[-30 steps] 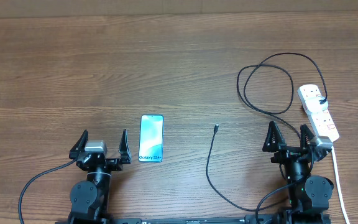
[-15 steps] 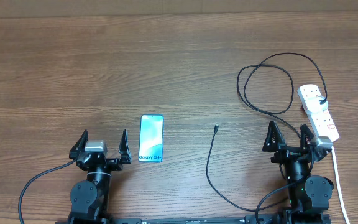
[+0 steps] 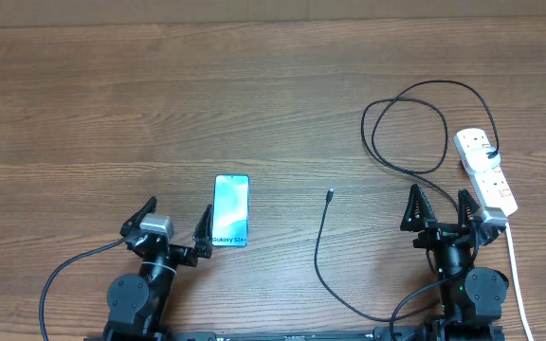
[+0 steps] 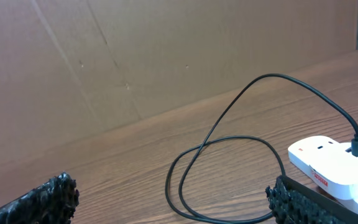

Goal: Plug charger to phone and switch on socket
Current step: 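Move the left gripper over the Galaxy phone and lower onto it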

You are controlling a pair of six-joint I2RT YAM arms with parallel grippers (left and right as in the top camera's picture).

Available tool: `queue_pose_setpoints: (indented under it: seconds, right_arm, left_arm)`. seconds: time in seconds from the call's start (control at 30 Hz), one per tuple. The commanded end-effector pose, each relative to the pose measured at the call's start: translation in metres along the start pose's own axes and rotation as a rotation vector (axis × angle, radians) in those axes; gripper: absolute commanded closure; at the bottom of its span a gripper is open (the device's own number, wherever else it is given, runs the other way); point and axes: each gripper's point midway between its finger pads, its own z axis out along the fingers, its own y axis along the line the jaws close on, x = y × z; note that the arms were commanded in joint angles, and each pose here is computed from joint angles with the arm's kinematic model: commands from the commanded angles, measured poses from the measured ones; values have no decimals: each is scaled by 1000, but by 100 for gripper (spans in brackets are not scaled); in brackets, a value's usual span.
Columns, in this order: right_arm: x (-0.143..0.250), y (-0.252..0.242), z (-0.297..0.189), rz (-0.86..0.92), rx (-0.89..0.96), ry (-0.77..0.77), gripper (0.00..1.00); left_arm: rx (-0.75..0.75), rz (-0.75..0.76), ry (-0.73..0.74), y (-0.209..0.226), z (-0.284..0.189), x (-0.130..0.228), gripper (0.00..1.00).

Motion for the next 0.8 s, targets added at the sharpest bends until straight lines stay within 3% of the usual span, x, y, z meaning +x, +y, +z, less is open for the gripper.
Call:
queue_pose_setpoints:
  seconds: [0.0, 0.4, 0.77]
  right_arm:
    - [2, 0, 0, -4, -4, -1, 0]
    - [2, 0, 0, -4, -4, -1, 0]
    - [2, 0, 0, -4, -4, -1, 0]
  left_arm:
    - [77, -69, 39, -16, -8, -10, 0]
    - [81, -88, 182, -29, -8, -71, 0]
    - [81, -141, 537, -40, 26, -80, 0]
